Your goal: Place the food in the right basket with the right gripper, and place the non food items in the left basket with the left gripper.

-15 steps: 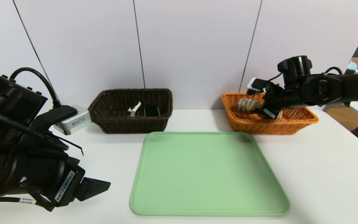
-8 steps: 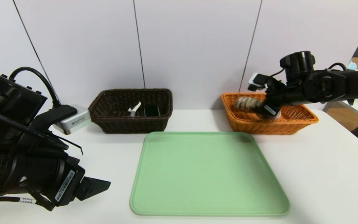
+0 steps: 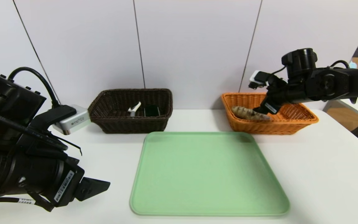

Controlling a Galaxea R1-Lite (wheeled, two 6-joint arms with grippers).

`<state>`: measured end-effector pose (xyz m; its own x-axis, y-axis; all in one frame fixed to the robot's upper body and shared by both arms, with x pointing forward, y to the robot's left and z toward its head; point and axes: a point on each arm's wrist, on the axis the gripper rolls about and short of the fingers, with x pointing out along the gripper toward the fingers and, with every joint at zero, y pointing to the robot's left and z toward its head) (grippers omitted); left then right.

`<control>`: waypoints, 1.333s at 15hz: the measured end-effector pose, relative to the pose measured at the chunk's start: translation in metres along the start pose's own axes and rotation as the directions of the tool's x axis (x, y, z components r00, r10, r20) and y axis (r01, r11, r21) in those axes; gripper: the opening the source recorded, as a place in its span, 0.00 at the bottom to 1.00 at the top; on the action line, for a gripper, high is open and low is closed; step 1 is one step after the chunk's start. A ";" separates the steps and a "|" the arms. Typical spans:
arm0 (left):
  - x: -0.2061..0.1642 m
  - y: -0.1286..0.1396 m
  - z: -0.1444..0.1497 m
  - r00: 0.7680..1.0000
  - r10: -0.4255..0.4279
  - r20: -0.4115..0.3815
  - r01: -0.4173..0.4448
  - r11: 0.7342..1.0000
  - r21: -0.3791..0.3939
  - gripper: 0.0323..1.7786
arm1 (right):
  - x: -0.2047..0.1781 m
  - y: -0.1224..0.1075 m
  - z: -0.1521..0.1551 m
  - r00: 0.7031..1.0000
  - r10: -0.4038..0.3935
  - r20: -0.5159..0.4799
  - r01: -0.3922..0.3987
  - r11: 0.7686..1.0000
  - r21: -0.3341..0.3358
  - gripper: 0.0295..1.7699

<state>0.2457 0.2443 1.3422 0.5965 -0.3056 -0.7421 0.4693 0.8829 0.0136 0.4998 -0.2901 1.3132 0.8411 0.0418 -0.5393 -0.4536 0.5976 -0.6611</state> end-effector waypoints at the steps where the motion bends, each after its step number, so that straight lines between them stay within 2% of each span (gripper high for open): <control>1: 0.000 0.000 0.000 1.000 0.002 0.002 -0.002 1.000 -0.001 0.95 | -0.002 -0.002 0.001 1.000 -0.004 0.003 0.004 1.000 0.012 0.92; 5: -0.006 0.001 0.000 0.999 0.012 0.030 -0.012 1.000 -0.018 0.95 | -0.021 -0.007 0.003 0.999 0.028 -0.024 -0.026 0.995 0.100 0.94; 8: -0.012 0.004 -0.001 0.997 0.060 0.057 -0.056 0.997 -0.061 0.95 | -0.046 -0.013 0.006 0.999 0.042 -0.012 -0.038 0.972 0.232 0.95; 12: -0.025 0.007 -0.003 0.987 0.124 0.105 -0.114 0.989 -0.096 0.95 | -0.091 -0.019 0.008 0.999 0.033 0.006 -0.032 0.909 0.416 0.95; 15: -0.039 0.011 -0.008 0.973 0.178 0.145 -0.159 0.978 -0.135 0.95 | -0.124 -0.014 0.002 1.000 0.023 0.015 -0.027 0.868 0.496 0.96; 18: -0.059 0.016 -0.021 0.944 0.264 0.197 -0.231 0.956 -0.179 0.95 | -0.163 -0.001 -0.012 1.000 0.015 0.021 -0.024 0.825 0.564 0.96; 20: -0.075 0.018 -0.035 0.922 0.306 0.238 -0.260 0.943 -0.207 0.95 | -0.193 0.010 -0.022 0.999 0.001 0.035 -0.022 0.806 0.592 0.96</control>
<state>0.1865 0.2956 1.3750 0.8485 -0.0961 -0.5204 0.1528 0.9860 0.0670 0.3267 -0.3097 1.3993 0.8506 0.0705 -0.5210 -0.2092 0.9546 -0.2123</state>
